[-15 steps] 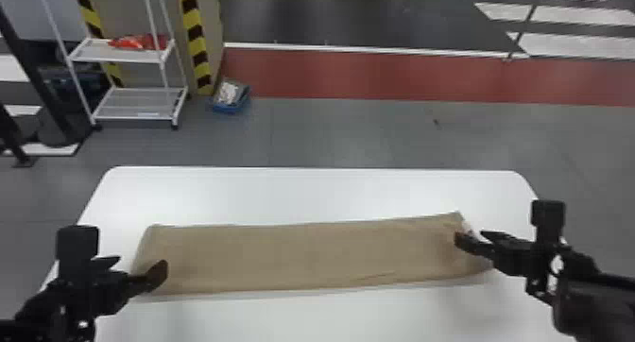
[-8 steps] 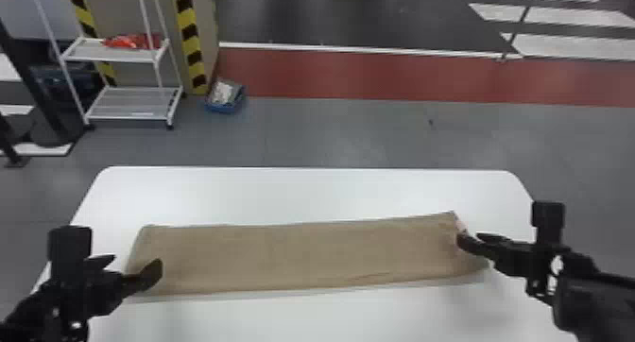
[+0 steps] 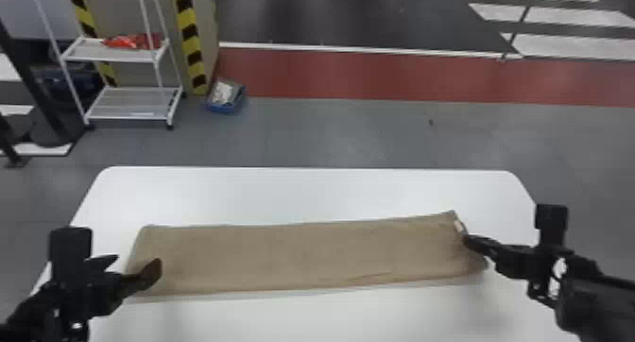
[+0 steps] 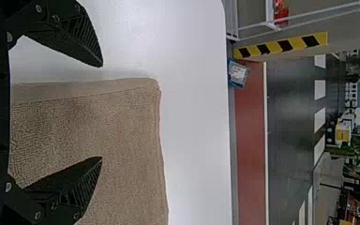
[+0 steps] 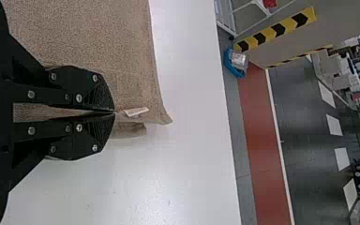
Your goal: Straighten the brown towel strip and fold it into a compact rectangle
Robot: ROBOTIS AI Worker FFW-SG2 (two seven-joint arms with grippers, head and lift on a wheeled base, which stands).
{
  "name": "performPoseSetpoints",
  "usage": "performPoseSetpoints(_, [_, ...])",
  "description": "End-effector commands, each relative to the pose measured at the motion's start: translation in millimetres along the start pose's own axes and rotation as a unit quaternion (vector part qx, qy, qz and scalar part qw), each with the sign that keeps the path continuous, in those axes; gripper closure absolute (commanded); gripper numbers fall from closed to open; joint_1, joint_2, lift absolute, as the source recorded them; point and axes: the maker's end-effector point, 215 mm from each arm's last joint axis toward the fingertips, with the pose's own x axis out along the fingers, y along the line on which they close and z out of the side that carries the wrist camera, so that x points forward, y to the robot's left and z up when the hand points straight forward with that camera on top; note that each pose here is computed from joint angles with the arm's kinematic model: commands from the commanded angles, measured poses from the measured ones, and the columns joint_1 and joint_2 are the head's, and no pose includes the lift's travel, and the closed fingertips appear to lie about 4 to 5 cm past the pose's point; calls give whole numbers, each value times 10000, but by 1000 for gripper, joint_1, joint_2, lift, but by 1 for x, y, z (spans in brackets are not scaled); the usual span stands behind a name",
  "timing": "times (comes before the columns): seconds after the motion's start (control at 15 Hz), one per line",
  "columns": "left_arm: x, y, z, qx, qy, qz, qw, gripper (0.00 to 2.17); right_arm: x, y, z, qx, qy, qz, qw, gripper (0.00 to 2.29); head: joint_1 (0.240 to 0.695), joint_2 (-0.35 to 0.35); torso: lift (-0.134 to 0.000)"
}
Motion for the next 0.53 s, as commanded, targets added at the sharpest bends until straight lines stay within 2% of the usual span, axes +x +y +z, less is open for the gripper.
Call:
performPoseSetpoints(0.0, [0,-1,0,7,-3,-8,10000,208,-2,-1,-4,58,14,4,10000,1153,695,-84,0])
performPoseSetpoints(0.47, [15,-6,-1,4,104,-52,9999,194,-5,-5,-4,82,-50,8,10000,1180,695,-94,0])
